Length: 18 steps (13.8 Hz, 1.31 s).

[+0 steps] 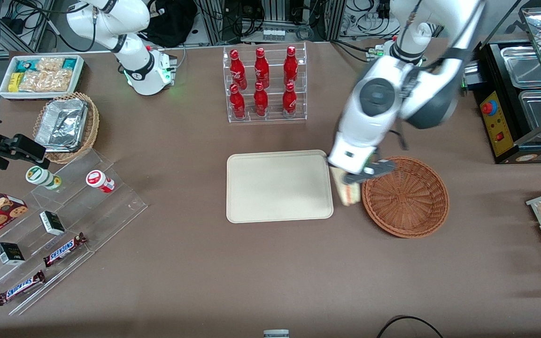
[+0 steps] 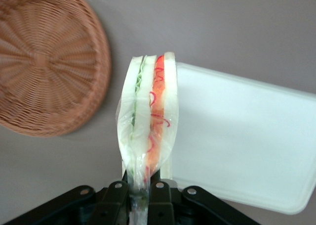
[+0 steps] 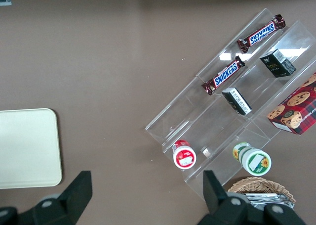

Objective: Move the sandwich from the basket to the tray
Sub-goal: 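Lift the sandwich and carry it with the left gripper over the tray, then lower the sandwich onto the tray and open the left gripper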

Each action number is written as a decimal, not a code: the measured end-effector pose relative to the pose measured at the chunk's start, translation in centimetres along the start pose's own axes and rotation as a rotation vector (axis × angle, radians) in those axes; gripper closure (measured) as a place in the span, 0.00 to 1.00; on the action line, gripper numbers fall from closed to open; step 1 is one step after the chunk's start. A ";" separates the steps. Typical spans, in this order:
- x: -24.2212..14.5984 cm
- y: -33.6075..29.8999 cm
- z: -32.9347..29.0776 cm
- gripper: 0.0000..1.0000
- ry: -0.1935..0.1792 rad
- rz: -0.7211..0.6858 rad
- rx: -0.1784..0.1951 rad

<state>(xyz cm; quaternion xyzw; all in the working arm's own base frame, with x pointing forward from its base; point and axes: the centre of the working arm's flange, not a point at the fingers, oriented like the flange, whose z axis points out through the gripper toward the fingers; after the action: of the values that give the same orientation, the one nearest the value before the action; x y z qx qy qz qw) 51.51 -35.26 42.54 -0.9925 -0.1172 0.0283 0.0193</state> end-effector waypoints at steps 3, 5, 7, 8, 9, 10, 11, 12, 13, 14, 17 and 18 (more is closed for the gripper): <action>-3.1 3.5 2.4 0.87 -0.024 0.078 0.026; -4.8 6.0 4.2 0.87 -0.044 0.124 0.037; -6.1 8.8 5.7 0.87 -0.060 0.167 0.036; -6.7 10.2 6.5 0.87 -0.067 0.181 0.034; -7.3 11.5 7.3 0.87 -0.072 0.187 0.033; -7.7 12.5 8.2 0.87 -0.073 0.190 0.026; -7.9 13.4 9.0 0.87 -0.070 0.196 0.014; -8.1 14.1 9.9 0.87 -0.065 0.196 -0.002; -8.2 14.8 10.9 0.87 -0.059 0.190 -0.012; -8.2 15.1 11.9 0.87 -0.051 0.190 -0.008; -8.3 15.6 14.5 0.87 -0.019 0.179 0.036; -8.3 15.6 15.1 0.87 -0.022 0.175 0.041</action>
<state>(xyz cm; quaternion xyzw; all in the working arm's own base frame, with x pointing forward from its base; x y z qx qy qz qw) 46.18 -51.91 27.18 -0.9980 -0.0295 0.0429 0.0359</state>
